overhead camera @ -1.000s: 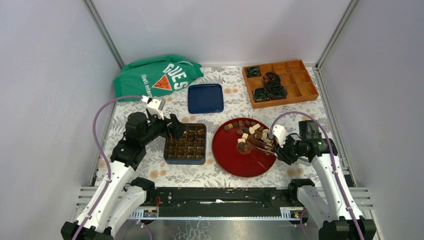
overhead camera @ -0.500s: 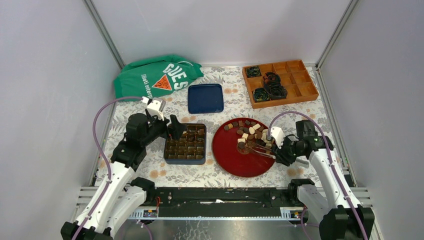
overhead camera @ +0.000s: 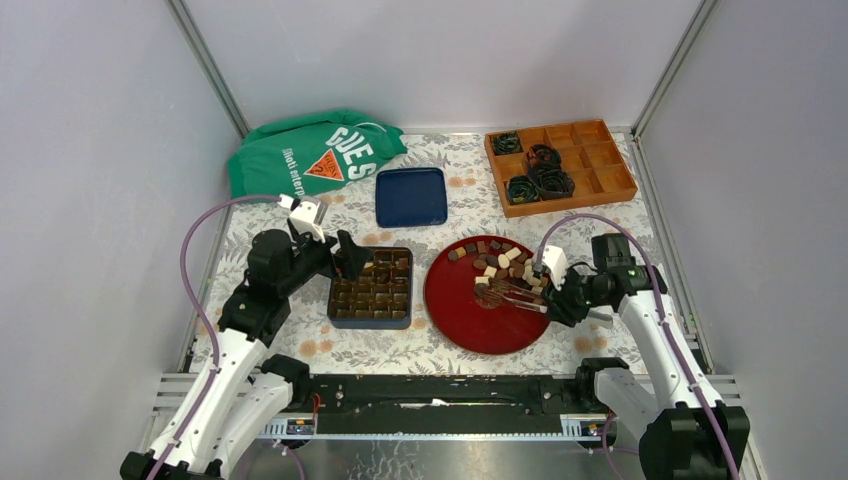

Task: Pack the chocolate
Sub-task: Pick up the fake chocolate from the plate.

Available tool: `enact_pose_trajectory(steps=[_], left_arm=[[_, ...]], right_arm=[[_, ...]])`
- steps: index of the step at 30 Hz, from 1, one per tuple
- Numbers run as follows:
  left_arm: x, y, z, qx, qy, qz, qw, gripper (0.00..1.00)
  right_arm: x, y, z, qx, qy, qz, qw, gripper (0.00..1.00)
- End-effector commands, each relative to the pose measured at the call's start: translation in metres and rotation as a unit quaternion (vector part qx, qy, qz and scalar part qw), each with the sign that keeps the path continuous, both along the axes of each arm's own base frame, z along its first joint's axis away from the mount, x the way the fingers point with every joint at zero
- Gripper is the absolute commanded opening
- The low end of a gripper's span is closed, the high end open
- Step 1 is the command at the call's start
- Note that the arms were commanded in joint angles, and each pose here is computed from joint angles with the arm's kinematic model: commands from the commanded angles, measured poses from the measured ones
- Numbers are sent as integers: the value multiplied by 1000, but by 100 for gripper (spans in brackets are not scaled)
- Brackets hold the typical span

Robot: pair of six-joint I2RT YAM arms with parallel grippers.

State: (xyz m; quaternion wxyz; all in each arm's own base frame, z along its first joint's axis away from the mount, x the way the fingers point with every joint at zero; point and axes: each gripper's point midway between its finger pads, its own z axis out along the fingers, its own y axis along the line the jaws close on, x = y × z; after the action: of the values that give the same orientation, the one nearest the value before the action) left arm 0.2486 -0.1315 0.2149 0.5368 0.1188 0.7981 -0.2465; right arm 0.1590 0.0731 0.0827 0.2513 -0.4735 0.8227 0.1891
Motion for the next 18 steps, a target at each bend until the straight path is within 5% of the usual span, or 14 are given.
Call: enact_pose_trajectory(steps=[1,18], left_arm=[[4,-1,17,-12,-20,6,1000,98],[3,-3,22,-18,-26,-1,1000,99]], right_arm=[[20,10,24,26,-30,-15,999,45],[21,26,21,36,-12,-4,999,45]])
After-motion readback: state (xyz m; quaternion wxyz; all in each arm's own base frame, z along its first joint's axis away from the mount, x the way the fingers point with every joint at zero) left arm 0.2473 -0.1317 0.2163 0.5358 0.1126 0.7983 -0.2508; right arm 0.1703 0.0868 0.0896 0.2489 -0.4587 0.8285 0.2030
